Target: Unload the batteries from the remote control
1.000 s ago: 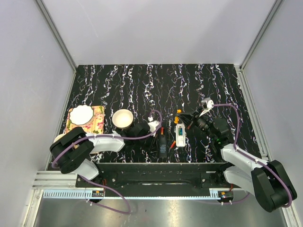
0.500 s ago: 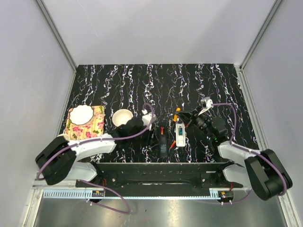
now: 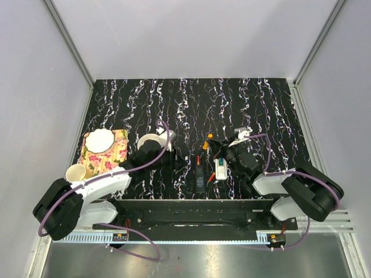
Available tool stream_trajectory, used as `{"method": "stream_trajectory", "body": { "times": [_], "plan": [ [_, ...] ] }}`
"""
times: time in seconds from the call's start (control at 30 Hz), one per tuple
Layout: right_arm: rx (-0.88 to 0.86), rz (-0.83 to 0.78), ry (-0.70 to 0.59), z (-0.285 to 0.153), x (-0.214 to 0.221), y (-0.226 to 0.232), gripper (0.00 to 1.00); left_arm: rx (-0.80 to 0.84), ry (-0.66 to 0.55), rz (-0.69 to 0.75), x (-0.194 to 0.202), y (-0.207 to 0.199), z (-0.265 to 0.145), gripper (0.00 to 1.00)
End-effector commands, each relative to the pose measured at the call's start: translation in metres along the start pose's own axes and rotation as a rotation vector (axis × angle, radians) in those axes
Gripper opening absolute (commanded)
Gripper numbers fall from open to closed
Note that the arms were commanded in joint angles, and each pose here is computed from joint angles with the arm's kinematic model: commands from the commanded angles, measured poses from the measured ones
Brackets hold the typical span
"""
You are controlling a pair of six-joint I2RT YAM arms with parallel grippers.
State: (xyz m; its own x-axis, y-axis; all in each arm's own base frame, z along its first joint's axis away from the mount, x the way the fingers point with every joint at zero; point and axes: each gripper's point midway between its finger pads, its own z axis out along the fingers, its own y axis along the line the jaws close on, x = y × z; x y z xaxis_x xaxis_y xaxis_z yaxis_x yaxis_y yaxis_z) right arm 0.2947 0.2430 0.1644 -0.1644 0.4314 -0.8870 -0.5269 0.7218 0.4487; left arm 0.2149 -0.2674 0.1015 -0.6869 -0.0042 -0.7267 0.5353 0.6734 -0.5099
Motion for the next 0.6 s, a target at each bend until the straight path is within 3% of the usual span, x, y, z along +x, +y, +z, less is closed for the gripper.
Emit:
{"method": "stream_trajectory", "body": {
  "times": [0.0, 0.37, 0.57],
  "plan": [
    [0.2, 0.031, -0.29, 0.009, -0.061, -0.011, 0.0, 0.042, -0.077, -0.015, -0.02, -0.005, 0.003, 0.44],
    [0.419, 0.023, -0.33, 0.007, -0.046, -0.03, 0.0, 0.045, -0.051, -0.045, -0.025, 0.003, 0.033, 0.41],
    [0.417, 0.034, -0.316, 0.004, -0.039, -0.024, 0.0, 0.059, -0.031, -0.051, -0.026, 0.005, 0.055, 0.39]
  ]
}}
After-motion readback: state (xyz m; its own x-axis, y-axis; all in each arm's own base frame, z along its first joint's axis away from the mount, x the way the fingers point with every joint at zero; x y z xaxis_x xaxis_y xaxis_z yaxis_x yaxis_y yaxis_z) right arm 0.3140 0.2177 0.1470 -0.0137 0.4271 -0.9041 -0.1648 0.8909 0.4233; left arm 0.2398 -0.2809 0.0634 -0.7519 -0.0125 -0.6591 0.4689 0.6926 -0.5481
